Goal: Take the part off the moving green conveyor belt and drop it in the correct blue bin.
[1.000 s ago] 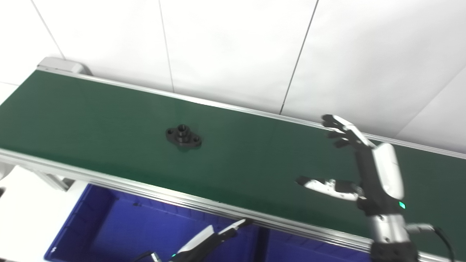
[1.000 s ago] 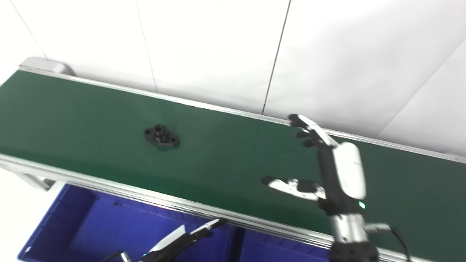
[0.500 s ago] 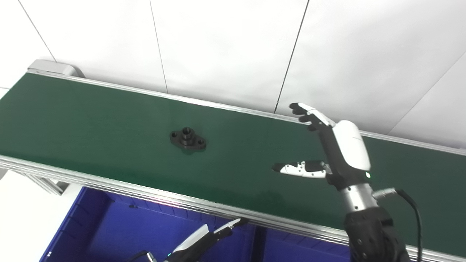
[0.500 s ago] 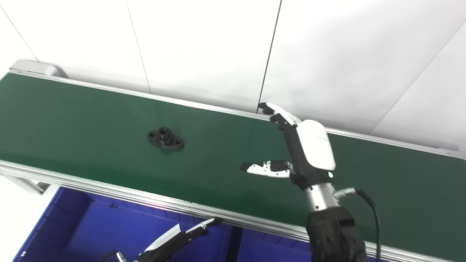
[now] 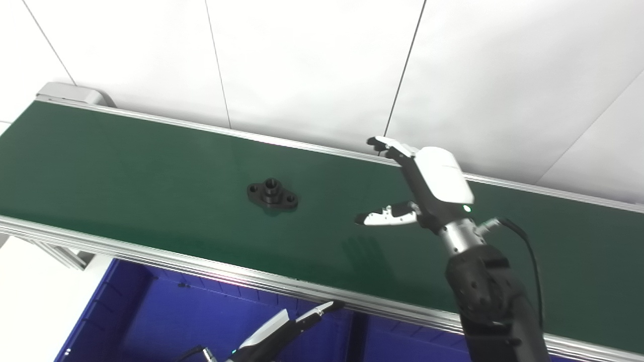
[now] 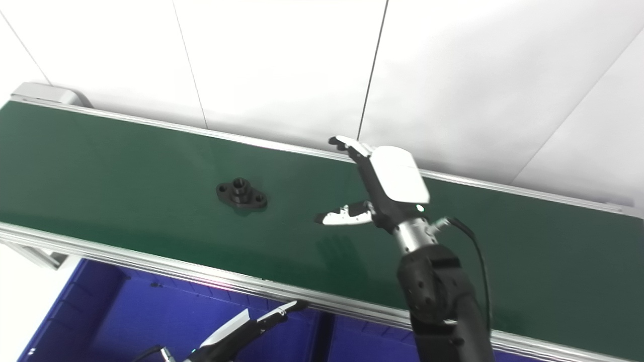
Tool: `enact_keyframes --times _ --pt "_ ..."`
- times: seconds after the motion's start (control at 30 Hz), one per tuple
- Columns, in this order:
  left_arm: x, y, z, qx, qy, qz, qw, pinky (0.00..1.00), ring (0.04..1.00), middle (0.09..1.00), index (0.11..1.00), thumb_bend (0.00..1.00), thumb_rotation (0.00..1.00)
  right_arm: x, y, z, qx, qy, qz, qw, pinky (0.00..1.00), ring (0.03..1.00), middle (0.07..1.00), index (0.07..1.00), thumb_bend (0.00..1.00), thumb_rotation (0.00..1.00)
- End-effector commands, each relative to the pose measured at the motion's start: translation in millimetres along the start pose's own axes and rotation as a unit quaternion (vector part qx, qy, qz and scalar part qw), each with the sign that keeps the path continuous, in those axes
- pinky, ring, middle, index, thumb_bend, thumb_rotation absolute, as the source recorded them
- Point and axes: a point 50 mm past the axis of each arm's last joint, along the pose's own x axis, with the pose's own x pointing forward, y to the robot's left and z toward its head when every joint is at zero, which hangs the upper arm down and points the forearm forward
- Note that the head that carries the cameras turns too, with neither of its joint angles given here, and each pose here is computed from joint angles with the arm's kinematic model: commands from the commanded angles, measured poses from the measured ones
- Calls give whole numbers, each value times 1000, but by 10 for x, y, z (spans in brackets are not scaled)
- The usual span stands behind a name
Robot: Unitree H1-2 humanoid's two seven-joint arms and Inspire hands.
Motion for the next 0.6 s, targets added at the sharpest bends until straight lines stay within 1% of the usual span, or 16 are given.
enact_keyframes --times 0.0,0.1,0.2,0.33,0.5,0.57 --pt "-12 24 103 15 -33 7 999 967 1000 1000 1000 802 371 168 -104 122 -4 -15 -15 1000 702 768 803 842 789 274" --pt "-42 18 112 17 -32 8 999 956 1000 1000 1000 805 384 270 -48 162 -5 -15 -2 1000 694 764 801 841 786 273" --pt "-87 2 113 12 -31 10 999 960 1000 1000 1000 803 377 357 19 197 -2 -15 10 1000 683 761 798 843 783 267" --pt "-155 -3 128 23 -36 10 999 962 1000 1000 1000 789 385 458 100 242 -3 -11 33 999 691 771 803 850 777 275" --pt "-229 -17 160 23 -47 15 999 948 1000 1000 1000 781 359 565 184 293 -9 -7 55 998 694 774 800 843 784 279" --pt "-254 -25 180 17 -49 17 999 936 1000 1000 1000 787 353 607 217 302 -9 -6 61 998 705 775 801 840 793 257"
